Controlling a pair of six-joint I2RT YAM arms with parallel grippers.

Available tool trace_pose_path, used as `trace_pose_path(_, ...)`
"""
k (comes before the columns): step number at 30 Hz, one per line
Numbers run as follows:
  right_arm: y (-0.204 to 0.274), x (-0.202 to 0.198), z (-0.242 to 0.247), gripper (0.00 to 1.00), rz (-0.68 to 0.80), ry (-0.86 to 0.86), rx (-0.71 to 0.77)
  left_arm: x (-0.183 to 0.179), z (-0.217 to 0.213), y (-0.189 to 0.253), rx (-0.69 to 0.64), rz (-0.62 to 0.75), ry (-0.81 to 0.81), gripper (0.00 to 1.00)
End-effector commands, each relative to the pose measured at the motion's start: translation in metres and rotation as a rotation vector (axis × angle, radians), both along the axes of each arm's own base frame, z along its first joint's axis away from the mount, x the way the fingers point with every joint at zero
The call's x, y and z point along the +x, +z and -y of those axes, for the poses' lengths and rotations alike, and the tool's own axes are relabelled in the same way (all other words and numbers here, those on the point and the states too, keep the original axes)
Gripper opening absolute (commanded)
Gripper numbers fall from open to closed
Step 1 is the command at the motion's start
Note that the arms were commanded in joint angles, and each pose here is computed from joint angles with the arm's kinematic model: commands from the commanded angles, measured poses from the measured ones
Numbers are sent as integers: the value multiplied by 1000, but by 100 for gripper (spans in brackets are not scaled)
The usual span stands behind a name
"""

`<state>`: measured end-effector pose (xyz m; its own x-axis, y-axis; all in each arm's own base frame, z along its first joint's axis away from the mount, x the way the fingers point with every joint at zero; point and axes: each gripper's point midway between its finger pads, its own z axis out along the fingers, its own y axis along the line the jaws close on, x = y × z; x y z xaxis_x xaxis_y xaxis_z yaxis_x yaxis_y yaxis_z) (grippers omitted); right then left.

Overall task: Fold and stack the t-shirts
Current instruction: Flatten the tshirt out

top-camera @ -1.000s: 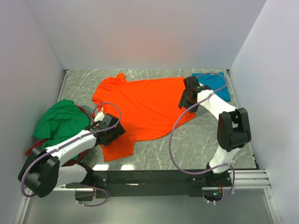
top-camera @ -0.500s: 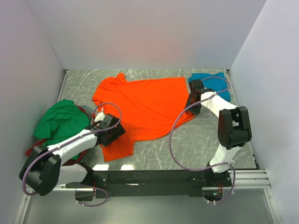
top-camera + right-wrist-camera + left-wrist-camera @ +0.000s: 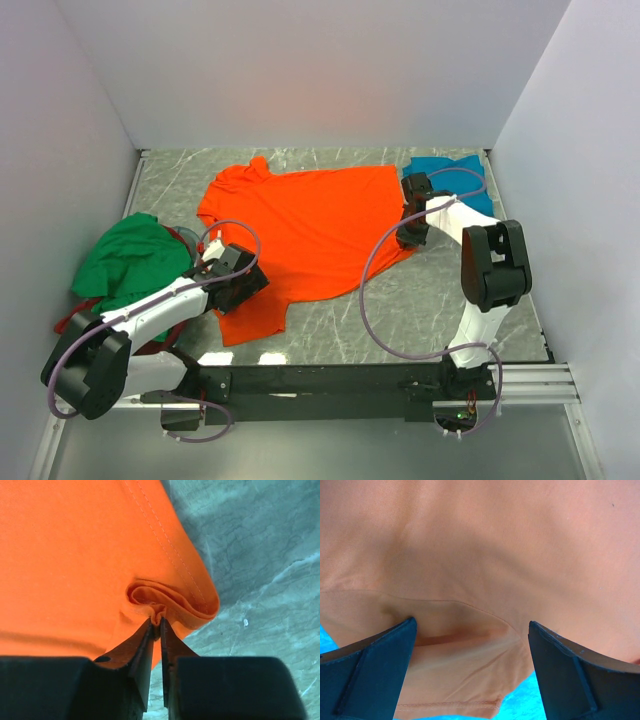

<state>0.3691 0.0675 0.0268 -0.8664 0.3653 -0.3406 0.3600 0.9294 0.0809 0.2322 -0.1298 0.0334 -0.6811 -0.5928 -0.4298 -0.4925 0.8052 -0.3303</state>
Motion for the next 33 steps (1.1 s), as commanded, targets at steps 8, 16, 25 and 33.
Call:
trace_pose_path(8, 39, -19, 22, 15, 69, -75, -68, 3, 1, 6, -8, 31, 0, 100)
trace_pose_path(16, 21, -83, 38, 12, -32, -106, -113, -4, -2, 5, -16, 28, 2, 99)
trace_pose_path(25, 1, -149, 55, 13, -121, -169, -145, -24, -6, 4, -34, -12, -18, 99)
trace_pose_path(33, -7, -179, 67, 15, -157, -225, -187, -48, -12, -7, -51, -82, 5, 100)
